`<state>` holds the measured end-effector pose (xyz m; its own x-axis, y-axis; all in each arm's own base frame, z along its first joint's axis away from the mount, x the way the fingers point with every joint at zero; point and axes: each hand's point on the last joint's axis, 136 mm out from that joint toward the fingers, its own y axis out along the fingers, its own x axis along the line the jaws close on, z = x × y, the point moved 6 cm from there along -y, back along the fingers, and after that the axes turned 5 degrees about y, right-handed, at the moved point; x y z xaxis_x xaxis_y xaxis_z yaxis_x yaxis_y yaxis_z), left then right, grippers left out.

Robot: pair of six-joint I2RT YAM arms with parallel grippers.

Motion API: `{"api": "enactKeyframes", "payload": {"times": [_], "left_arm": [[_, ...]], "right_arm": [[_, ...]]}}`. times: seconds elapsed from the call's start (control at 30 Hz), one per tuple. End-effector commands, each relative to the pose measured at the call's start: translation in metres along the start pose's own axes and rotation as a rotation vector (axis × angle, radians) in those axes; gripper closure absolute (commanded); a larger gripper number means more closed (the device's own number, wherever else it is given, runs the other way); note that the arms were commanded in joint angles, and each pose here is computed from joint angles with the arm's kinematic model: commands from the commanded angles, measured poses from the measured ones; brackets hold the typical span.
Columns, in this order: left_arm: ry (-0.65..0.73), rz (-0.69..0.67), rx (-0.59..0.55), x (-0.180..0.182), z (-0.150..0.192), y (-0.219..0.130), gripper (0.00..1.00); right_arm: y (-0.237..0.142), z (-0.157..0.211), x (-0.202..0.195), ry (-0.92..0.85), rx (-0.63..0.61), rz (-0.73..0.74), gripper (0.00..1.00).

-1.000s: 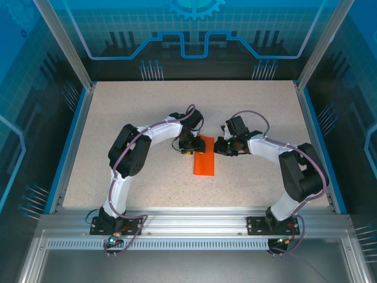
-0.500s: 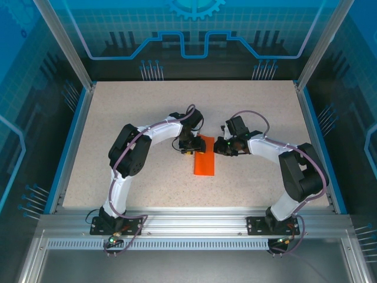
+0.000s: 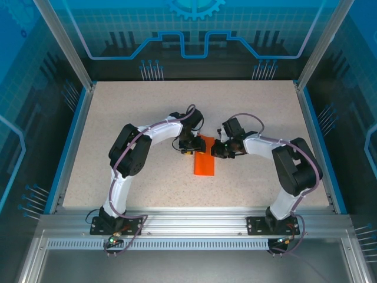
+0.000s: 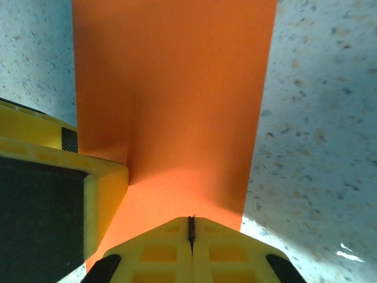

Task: Fold a paper plane with a square sheet of paper (fold left side to right side)
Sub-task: Hold the square sheet of paper at the center of the table.

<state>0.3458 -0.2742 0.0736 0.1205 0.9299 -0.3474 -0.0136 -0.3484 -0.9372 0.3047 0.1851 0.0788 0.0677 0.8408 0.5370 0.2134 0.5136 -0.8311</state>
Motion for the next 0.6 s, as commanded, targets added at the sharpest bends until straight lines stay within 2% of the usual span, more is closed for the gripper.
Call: {"api": "enactKeyframes", "payload": {"times": [0.0, 0.43, 0.57], "left_arm": [[-0.015, -0.006, 0.090, 0.009, 0.012, 0.045, 0.45], [-0.010, -0.004, 0.081, 0.008, 0.011, 0.041, 0.45], [0.007, -0.011, 0.033, 0.006, 0.008, 0.023, 0.44]], "right_arm": [[0.008, -0.004, 0.011, -0.009, 0.025, -0.028, 0.97], [0.023, 0.008, -0.011, 0.039, 0.104, 0.092, 0.98], [0.026, 0.014, -0.019, 0.052, 0.131, 0.129, 0.98]]}}
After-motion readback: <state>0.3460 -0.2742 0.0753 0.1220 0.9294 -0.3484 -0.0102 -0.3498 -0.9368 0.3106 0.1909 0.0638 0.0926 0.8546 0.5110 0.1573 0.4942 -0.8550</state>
